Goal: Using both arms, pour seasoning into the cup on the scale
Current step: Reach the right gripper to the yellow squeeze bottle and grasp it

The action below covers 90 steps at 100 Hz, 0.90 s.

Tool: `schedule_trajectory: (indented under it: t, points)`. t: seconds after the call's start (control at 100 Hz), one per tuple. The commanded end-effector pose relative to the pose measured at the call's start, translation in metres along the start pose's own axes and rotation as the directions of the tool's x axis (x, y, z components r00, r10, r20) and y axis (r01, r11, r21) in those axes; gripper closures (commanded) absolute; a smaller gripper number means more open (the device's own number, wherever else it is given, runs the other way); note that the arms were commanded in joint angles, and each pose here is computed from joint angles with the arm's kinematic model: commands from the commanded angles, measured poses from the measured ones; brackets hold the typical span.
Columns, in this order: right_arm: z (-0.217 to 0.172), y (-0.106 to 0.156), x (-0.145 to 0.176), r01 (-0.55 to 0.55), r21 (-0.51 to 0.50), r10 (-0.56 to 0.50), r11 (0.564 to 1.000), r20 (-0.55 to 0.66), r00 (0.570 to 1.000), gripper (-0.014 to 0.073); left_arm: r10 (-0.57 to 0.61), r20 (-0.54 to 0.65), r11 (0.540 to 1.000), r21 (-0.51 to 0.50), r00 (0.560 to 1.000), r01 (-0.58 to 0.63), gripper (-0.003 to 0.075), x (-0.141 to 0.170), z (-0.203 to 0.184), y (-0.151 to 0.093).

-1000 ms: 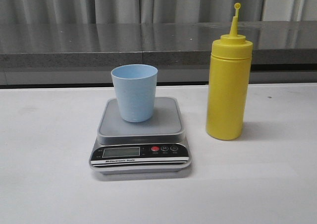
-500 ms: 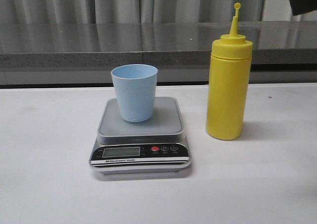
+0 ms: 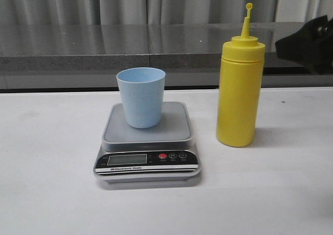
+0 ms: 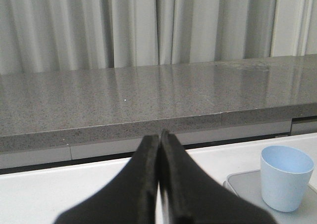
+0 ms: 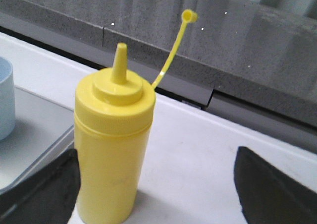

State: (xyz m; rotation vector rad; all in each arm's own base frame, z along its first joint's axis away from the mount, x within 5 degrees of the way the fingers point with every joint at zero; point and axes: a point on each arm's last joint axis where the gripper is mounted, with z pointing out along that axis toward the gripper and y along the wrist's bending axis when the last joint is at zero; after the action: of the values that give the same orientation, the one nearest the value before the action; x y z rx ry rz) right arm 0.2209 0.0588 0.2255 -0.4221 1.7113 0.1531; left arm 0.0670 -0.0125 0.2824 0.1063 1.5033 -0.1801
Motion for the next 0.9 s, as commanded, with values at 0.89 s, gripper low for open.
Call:
schedule_trajectory:
  t: [0.89]
  points:
    - [0.072,0.009,0.039,-0.144,-0.143,0.166,0.979,0.156,0.974,-0.0044,-0.005,0.111,1.000,-0.005,0.994,0.005,0.0738,-0.017,-0.001,0.000]
